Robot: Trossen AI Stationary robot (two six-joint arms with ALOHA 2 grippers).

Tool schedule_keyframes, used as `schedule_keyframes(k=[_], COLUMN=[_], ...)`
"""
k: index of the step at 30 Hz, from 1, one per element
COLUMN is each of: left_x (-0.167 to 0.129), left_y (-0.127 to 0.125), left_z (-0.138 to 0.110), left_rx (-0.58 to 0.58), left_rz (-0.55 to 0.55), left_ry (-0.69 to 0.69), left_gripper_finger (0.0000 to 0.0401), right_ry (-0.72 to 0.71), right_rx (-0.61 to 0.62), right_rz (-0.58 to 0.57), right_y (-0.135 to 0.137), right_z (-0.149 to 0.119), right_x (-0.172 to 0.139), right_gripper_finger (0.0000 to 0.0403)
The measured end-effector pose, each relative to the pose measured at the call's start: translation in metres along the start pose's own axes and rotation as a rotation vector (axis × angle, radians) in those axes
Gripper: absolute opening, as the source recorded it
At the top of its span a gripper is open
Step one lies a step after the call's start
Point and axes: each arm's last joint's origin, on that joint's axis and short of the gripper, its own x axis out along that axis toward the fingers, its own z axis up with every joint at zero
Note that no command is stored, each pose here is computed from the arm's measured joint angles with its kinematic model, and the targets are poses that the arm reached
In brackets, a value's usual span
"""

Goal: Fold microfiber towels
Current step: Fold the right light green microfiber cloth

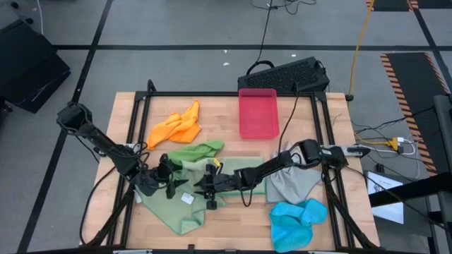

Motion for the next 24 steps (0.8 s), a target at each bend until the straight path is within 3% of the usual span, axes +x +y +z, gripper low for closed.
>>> schedule_keyframes(k=[7, 10, 16, 24], left_x=[0.0, 0.0, 0.0, 0.001], left_y=[-0.002, -0.005, -0.006, -0.003], left_z=[0.002, 0.005, 0.007, 0.008], left_rx=[0.001, 0.011, 0.017, -0.043], left_rz=[-0.009, -0.034, -0.047, -0.006], left_ry=[-0.019, -0.045, -0.061, -0.079], left_gripper_finger=[0.0275, 0.0275, 0.0275, 0.0276], right_ry=[0.016, 0.021, 0.021, -0.069], right_rx=[-0.005, -0.017, -0.034, -0.028], right_rz=[0.0, -0.02, -0.027, 0.093], right_y=[0.002, 0.002, 0.002, 0.018], right_z=[-0.002, -0.003, -0.003, 0.005], right_x=[0.0, 0.0, 0.0, -0.003], right_gripper_finger=[0.0135, 0.0111, 0.0013, 0.0004])
